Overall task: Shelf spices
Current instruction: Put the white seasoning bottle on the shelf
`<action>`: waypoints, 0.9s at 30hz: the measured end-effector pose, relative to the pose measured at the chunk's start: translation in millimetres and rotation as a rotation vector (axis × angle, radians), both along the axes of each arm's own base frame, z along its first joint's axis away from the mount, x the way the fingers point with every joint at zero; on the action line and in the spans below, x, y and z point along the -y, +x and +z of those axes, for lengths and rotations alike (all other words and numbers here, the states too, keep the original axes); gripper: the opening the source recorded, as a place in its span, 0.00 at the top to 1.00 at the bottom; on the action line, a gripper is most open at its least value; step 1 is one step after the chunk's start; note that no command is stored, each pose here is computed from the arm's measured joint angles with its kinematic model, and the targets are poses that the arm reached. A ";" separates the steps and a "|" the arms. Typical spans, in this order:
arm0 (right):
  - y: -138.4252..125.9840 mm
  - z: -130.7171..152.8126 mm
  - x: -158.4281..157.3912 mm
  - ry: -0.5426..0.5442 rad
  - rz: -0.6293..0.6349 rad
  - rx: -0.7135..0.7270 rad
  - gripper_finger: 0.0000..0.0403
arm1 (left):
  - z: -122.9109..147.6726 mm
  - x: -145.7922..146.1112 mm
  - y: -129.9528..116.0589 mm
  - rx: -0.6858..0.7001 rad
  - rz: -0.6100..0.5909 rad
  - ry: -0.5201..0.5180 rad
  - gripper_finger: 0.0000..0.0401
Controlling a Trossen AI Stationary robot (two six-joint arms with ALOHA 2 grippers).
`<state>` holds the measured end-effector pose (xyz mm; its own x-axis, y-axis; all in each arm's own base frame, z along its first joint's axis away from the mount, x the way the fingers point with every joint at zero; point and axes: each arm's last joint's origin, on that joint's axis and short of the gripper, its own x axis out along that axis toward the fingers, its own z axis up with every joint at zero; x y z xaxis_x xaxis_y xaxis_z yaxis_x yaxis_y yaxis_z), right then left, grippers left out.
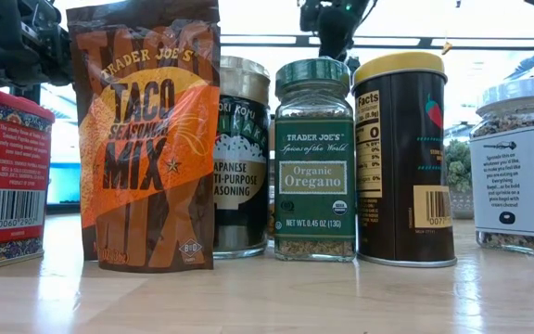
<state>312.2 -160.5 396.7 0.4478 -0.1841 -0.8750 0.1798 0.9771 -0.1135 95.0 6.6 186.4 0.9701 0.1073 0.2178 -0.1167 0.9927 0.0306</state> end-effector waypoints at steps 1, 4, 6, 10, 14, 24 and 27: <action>-2.2 2.7 -2.6 0.010 -0.015 -0.012 0.38 | 0.0 0.0 0.0 0.000 0.000 0.000 0.99; -9.2 8.6 -14.4 0.011 -0.029 -0.047 0.49 | 0.0 0.0 0.0 0.000 0.000 0.000 0.99; -13.1 15.0 -23.6 0.001 -0.047 -0.038 0.59 | 0.0 0.0 0.0 0.000 0.000 0.000 0.99; -21.9 27.4 -46.0 0.005 -0.055 -0.018 0.83 | 0.0 0.0 0.0 0.000 0.000 0.000 0.99; -27.7 38.5 -75.3 0.011 -0.003 0.012 0.98 | 0.0 0.0 0.0 0.000 0.000 0.000 0.99; -56.1 26.6 -149.0 -0.051 -0.088 0.048 0.99 | 0.0 0.0 0.0 0.000 0.000 0.000 0.99; -67.3 9.9 -171.1 -0.033 -0.131 0.057 0.99 | 0.0 0.0 0.0 0.000 0.000 0.000 0.99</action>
